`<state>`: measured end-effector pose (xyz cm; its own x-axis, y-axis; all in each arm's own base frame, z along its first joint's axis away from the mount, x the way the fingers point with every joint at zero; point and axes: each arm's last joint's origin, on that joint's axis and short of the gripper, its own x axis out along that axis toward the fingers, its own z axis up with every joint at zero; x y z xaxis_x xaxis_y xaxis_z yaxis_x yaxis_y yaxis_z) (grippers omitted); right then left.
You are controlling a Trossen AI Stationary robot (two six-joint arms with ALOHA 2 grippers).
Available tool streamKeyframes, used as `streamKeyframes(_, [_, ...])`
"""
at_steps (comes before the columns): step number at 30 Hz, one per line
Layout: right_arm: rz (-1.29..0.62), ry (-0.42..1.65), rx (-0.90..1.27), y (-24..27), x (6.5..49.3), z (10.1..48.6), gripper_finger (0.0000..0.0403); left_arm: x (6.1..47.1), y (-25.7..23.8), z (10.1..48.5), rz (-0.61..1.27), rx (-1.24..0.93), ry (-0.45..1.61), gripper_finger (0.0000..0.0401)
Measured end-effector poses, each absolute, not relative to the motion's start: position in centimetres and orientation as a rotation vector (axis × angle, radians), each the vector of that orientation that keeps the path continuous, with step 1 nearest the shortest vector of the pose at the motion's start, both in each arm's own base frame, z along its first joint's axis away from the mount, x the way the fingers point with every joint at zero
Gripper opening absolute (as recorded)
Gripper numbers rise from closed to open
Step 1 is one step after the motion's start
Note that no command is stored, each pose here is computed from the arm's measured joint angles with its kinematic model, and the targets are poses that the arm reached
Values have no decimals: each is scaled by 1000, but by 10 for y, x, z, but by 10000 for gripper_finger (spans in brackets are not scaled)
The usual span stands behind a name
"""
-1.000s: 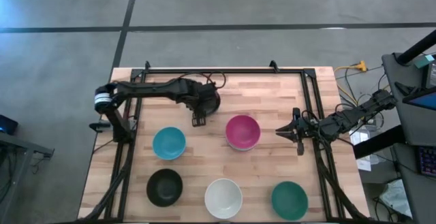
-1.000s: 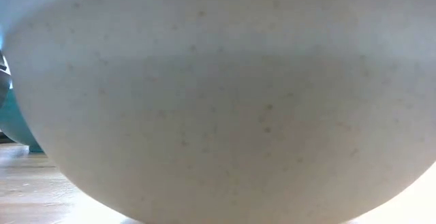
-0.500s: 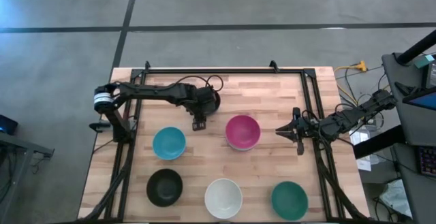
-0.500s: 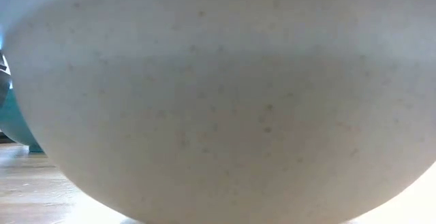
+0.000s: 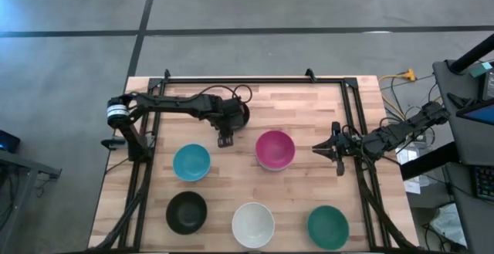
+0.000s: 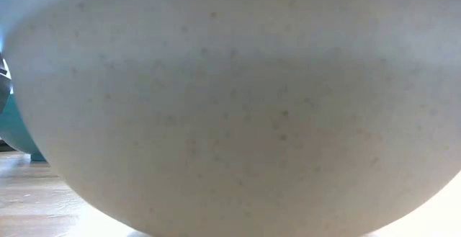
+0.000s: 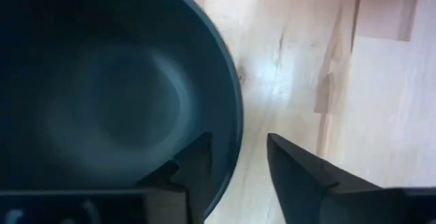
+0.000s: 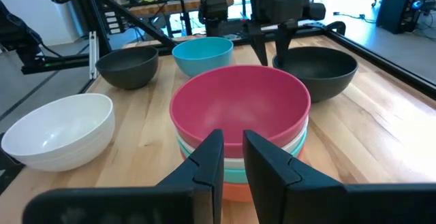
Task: Nest bowls inside each other
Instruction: Stack the top black bowl on the pink bowl
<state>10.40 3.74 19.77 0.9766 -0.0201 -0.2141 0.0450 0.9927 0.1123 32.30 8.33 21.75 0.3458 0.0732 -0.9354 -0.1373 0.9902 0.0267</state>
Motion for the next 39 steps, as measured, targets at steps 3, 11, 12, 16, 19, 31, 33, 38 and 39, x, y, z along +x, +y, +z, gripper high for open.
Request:
streamKeyframes(3, [-33, 214, 117, 37, 104, 198, 52, 322, 84, 216, 147, -57, 1216, 95])
streamKeyframes(11, [-33, 214, 117, 37, 104, 198, 52, 320, 86, 210, 167, -51, 1222, 68])
streamKeyframes(12, [-33, 214, 117, 37, 104, 198, 52, 319, 86, 208, 167, -51, 1222, 68])
streamKeyframes(16, [-33, 214, 117, 37, 104, 198, 52, 316, 85, 201, 166, -52, 1234, 67])
streamKeyframes(19, [-33, 214, 117, 37, 104, 198, 52, 315, 85, 199, 166, -53, 1243, 66])
streamKeyframes(31, [-33, 212, 118, 37, 104, 198, 52, 316, 85, 201, 161, 10, 1248, 4])
streamKeyframes(33, [-33, 212, 118, 37, 104, 198, 52, 317, 84, 204, 173, 25, 1250, 2])
streamKeyframes(38, [-33, 211, 119, 37, 104, 198, 52, 320, 76, 222, 191, 80, 1238, 2])
streamKeyframes(39, [-33, 211, 119, 37, 104, 198, 52, 321, 74, 229, 195, 97, 1226, 1])
